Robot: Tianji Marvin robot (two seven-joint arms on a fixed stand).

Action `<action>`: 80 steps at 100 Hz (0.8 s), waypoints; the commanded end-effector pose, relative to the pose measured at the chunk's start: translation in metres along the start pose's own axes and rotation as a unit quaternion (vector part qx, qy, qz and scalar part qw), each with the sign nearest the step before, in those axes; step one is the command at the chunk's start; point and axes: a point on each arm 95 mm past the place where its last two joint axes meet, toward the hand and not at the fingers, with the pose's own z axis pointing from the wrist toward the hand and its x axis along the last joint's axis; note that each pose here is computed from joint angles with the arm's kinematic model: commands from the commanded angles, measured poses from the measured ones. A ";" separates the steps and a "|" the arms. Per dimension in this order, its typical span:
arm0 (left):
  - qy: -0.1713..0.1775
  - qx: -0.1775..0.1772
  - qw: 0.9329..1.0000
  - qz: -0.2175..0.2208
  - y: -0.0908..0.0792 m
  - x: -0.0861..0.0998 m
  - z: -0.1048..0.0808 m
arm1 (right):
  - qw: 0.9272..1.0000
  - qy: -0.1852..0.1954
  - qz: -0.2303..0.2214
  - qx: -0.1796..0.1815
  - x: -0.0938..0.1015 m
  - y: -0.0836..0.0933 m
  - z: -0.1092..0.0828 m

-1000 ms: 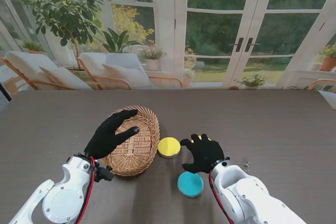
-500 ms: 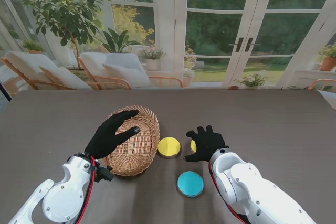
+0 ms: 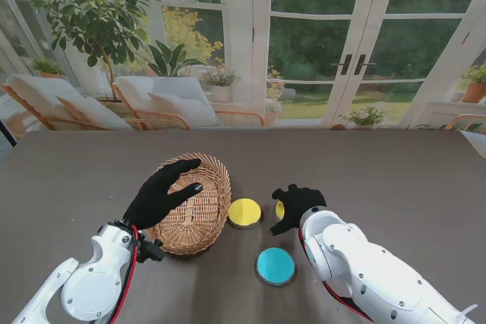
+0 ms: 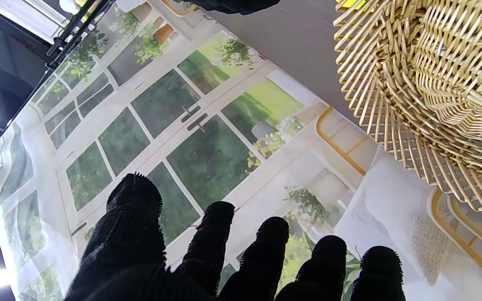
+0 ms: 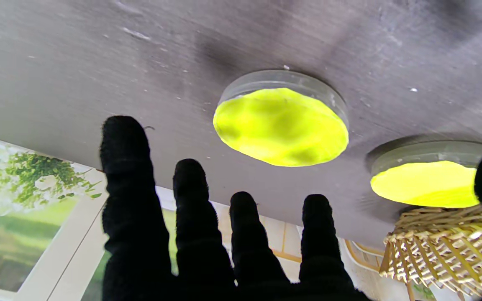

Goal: Stack culture dishes into a storage basket

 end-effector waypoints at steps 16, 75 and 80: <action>-0.003 -0.009 1.000 -0.003 0.003 0.000 0.000 | 1.000 -0.014 -0.013 0.019 -0.003 -0.004 0.009; -0.005 -0.013 1.000 -0.005 0.003 -0.002 0.001 | 0.998 -0.040 -0.022 0.037 -0.008 -0.010 0.033; -0.005 -0.014 1.000 -0.005 0.003 -0.002 0.001 | 0.998 -0.042 -0.021 0.036 -0.008 -0.011 0.034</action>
